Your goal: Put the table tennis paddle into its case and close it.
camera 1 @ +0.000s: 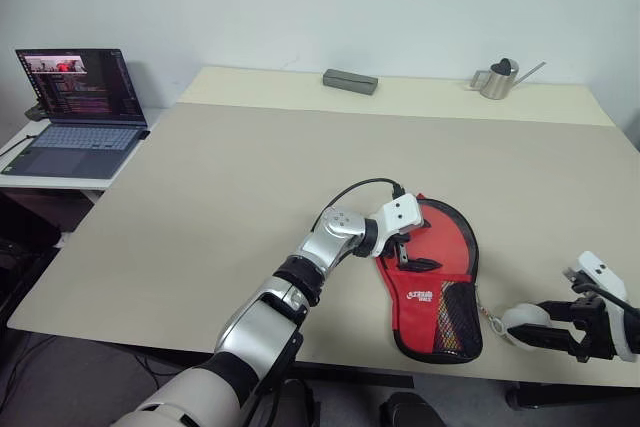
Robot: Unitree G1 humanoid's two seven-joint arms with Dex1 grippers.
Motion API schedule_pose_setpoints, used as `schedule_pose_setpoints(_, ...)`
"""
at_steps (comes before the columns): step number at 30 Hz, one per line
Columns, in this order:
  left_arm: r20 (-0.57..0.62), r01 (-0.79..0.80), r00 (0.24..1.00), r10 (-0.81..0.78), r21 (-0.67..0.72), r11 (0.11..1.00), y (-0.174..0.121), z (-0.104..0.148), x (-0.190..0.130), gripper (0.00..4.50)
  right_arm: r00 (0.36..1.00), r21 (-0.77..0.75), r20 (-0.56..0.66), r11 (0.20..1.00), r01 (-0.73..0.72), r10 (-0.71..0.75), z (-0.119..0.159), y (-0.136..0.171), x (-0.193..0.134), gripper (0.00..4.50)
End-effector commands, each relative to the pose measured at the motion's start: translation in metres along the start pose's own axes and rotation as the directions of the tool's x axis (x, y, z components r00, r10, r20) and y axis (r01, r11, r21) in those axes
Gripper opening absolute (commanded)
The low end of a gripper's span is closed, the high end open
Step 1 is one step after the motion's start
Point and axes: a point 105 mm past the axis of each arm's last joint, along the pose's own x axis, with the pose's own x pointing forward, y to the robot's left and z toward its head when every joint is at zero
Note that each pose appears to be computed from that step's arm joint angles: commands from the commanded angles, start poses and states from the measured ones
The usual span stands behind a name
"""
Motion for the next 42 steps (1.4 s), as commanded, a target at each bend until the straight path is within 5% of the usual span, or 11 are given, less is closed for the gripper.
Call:
schedule_pose_setpoints(1, -0.093, 0.059, 0.994, -0.061, -0.020, 0.998, -0.015, -0.023, 0.005, 4.50, 0.999, 0.006, -0.010, 0.999, 0.033, -0.033, -0.003, -0.009, 0.006, 4.35)
schedule_pose_setpoints(4, -0.093, 0.065, 0.993, -0.067, -0.020, 0.998, -0.016, -0.024, 0.005, 4.50, 0.999, 0.010, 0.004, 0.999, 0.036, -0.036, 0.001, -0.012, 0.004, 3.84)
schedule_pose_setpoints(11, -0.117, 0.081, 0.990, -0.081, -0.010, 0.997, -0.020, -0.030, 0.005, 4.50, 0.999, -0.041, -0.026, 0.998, 0.038, -0.039, -0.001, -0.009, -0.002, 1.53)
schedule_pose_setpoints(17, -0.148, 0.106, 0.983, -0.104, 0.004, 0.994, -0.026, -0.037, 0.005, 4.50, 0.996, -0.208, -0.062, 0.977, 0.054, -0.069, 0.000, 0.000, -0.007, 0.44)
schedule_pose_setpoints(28, -0.162, 0.121, 0.980, -0.118, 0.006, 0.993, -0.030, -0.041, 0.008, 4.50, 0.991, -0.369, -0.130, 0.927, -0.072, 0.025, 0.002, 0.039, -0.007, 0.31)
schedule_pose_setpoints(42, -0.163, 0.114, 0.980, -0.113, -0.003, 0.993, -0.030, -0.042, 0.010, 4.50, 0.946, -0.401, -0.301, 0.883, -0.243, 0.124, -0.031, 0.065, -0.006, 0.29)
